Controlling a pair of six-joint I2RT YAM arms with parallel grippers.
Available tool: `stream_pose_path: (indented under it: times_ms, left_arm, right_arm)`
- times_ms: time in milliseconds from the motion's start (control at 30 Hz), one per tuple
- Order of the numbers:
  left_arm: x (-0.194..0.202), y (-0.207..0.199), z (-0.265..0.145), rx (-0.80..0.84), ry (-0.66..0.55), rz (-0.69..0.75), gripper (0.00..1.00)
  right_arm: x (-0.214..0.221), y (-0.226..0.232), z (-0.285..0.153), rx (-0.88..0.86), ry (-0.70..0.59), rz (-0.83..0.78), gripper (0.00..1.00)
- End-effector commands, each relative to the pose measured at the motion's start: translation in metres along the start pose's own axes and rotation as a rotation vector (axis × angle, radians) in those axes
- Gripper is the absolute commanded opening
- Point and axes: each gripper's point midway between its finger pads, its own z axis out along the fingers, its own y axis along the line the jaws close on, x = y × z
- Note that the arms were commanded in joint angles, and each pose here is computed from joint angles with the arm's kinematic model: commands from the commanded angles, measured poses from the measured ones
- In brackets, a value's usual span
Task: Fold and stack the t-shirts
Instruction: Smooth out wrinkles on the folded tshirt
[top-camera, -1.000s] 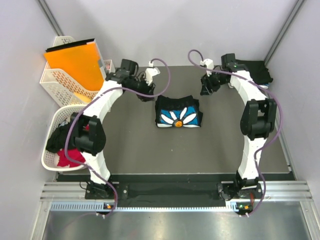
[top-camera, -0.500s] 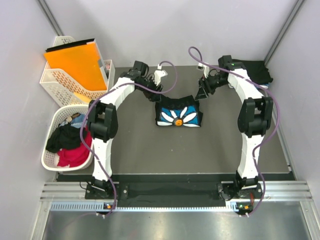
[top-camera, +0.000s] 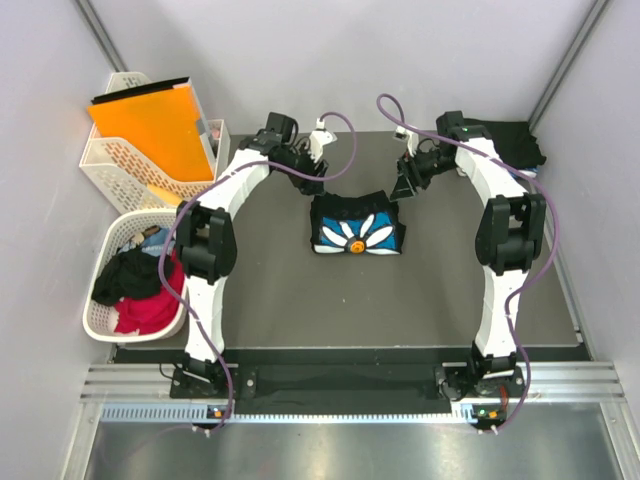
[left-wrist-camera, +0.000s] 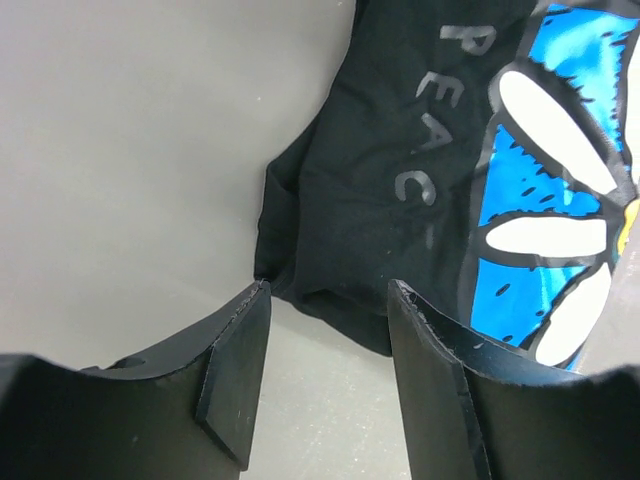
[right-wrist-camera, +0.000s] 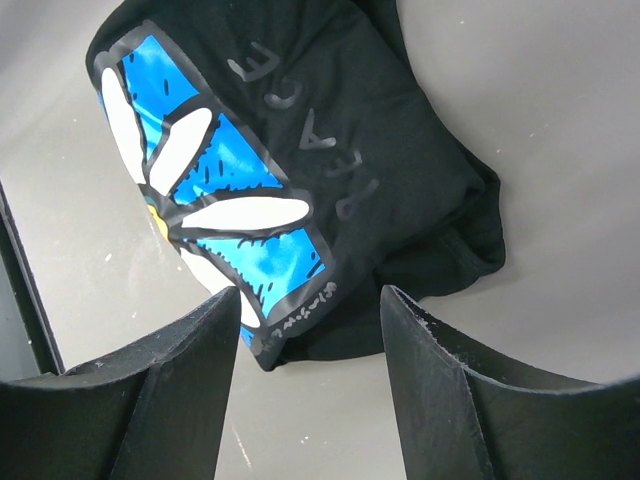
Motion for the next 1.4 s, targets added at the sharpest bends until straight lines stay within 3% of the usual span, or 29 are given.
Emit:
stream_pose_path:
  times_ms: [0, 233, 600, 767, 1000, 1100, 1367]
  left_arm:
    - [-0.016, -0.006, -0.002, 0.073, -0.054, -0.02, 0.56]
    - [-0.003, -0.003, 0.003, 0.132, -0.051, -0.139, 0.55]
    - [0.01, -0.001, 0.006, 0.147, -0.027, -0.161, 0.53]
    - [0.012, 0.0, 0.007, 0.152, -0.031, -0.154, 0.25]
    - [0.015, -0.001, 0.013, 0.169, -0.035, -0.181, 0.24]
    - [0.016, -0.001, 0.013, 0.169, -0.033, -0.182, 0.0]
    - [0.011, -0.003, 0.007, 0.169, -0.042, -0.168, 0.0]
  right_arm:
    - [-0.019, 0.002, -0.003, 0.008, -0.038, -0.057, 0.58]
    - [-0.018, 0.003, -0.002, 0.022, -0.026, -0.074, 0.58]
    - [-0.02, 0.005, 0.004, 0.022, -0.015, -0.091, 0.58]
    - [-0.009, -0.001, 0.013, 0.012, 0.006, -0.075, 0.59]
    - [-0.008, -0.008, 0.02, 0.007, 0.002, -0.072, 0.6]
    - [-0.005, -0.011, 0.024, -0.004, 0.001, -0.063, 0.6]
    - [-0.007, -0.036, 0.035, -0.016, -0.041, 0.003, 0.64]
